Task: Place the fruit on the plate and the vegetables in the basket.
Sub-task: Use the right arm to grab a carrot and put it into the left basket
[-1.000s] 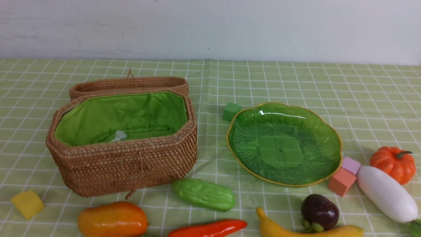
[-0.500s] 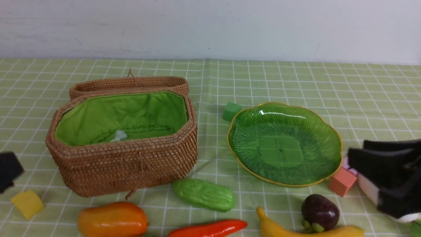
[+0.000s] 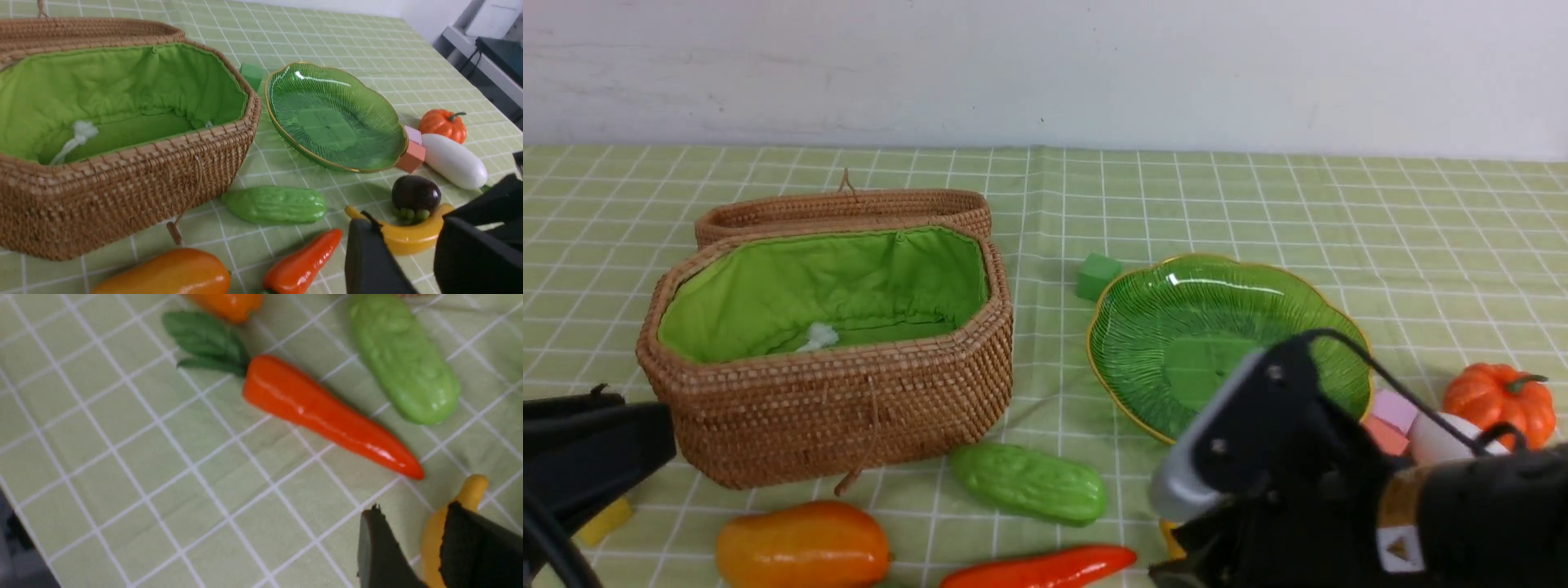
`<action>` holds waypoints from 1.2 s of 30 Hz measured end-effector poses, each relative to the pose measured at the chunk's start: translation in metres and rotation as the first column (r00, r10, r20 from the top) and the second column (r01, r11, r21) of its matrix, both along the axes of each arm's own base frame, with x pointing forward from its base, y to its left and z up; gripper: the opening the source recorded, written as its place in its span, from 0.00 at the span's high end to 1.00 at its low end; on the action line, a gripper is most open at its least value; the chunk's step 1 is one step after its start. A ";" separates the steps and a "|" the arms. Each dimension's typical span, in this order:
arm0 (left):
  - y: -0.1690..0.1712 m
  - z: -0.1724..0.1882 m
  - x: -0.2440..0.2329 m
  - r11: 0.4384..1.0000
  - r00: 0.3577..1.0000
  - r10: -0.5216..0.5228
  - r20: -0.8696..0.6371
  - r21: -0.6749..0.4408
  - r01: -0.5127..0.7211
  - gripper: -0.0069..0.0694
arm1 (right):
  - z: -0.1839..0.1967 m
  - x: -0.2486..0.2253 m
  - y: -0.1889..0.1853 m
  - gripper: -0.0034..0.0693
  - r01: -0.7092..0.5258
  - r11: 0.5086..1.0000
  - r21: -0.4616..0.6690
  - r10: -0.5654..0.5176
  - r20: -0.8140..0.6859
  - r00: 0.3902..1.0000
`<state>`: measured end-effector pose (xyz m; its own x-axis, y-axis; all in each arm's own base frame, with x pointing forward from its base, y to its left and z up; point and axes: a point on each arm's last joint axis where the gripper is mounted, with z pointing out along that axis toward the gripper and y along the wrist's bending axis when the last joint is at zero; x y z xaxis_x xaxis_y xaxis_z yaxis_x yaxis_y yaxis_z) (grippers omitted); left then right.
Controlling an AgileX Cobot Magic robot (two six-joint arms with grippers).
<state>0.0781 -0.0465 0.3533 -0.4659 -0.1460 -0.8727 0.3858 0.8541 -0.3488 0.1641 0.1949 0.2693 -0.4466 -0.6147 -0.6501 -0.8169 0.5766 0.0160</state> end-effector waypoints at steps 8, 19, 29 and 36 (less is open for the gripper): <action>0.000 -0.010 -0.005 0.999 0.994 -0.014 -0.112 0.044 0.019 0.60 | -0.002 0.038 0.067 0.62 -0.335 0.927 -0.171 0.288 -0.250 0.925; 0.009 -0.032 -0.018 0.917 0.960 -0.090 -0.267 0.354 0.185 0.60 | -0.033 0.062 0.099 0.57 -0.665 0.704 -0.250 0.695 0.051 0.717; 0.013 -0.034 -0.018 0.872 0.963 -0.104 -0.250 0.443 0.209 0.60 | -0.080 0.078 0.110 0.38 -0.664 0.679 -0.313 0.700 0.005 0.714; 0.010 -0.033 -0.019 0.886 0.959 -0.126 -0.254 0.407 0.224 0.60 | -0.106 0.083 0.114 0.46 -0.647 0.696 -0.312 0.666 -0.056 0.744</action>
